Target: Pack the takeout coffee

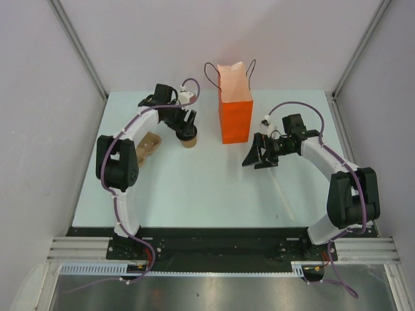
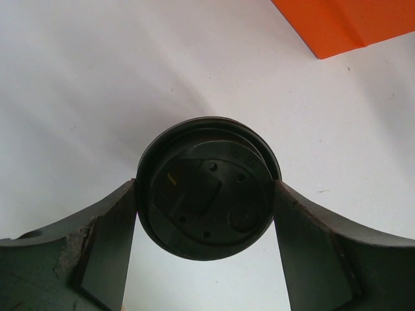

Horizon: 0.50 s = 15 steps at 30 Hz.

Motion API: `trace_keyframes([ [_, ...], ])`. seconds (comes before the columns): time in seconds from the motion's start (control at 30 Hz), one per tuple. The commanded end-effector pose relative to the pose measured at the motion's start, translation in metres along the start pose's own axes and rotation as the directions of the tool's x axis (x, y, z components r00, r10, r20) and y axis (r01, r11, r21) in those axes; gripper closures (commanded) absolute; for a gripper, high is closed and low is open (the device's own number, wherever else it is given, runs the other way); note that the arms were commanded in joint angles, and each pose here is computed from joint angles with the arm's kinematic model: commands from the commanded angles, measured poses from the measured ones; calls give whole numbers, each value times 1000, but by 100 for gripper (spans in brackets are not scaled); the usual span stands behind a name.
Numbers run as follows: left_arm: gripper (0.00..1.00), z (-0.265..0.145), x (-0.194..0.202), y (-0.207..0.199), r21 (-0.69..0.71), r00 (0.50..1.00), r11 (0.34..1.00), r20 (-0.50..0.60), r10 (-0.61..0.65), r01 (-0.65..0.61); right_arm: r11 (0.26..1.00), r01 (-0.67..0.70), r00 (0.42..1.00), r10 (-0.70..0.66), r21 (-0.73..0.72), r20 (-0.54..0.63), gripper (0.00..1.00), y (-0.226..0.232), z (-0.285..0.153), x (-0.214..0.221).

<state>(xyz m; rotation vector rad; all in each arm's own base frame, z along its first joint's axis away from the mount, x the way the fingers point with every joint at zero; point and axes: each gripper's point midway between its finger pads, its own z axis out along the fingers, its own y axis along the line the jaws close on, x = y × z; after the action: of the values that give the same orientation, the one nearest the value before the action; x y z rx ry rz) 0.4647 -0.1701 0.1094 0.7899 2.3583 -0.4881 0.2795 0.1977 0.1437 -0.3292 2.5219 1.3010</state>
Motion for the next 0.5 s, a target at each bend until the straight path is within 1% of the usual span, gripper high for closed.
trace_keyframes([
  [0.0,16,-15,-24,3,-8,998,1000,62,1,0,999,36,999,-36,-21,36,0,10,-6,-6],
  [0.07,11,-22,-32,2,-6,997,1000,80,-1,1,999,41,998,-40,-21,39,0,11,-7,-7],
  [0.1,2,-26,-34,1,0,997,1000,82,-5,5,999,43,998,-42,-22,40,0,11,-7,-7],
  [0.13,1,-32,-42,1,-4,995,1000,102,1,0,999,45,998,-44,-22,43,0,12,-8,-7],
  [0.37,0,-72,-74,-2,-16,984,1000,180,20,-17,997,78,994,-75,-30,83,0,21,-16,-14],
  [0.4,0,-83,-80,-1,-19,980,1000,200,20,-17,996,83,993,-80,-28,89,0,22,-19,-16],
  [0.47,0,-97,-86,-4,-8,974,1000,225,13,-12,992,122,986,-118,-22,117,0,29,-28,-25],
])
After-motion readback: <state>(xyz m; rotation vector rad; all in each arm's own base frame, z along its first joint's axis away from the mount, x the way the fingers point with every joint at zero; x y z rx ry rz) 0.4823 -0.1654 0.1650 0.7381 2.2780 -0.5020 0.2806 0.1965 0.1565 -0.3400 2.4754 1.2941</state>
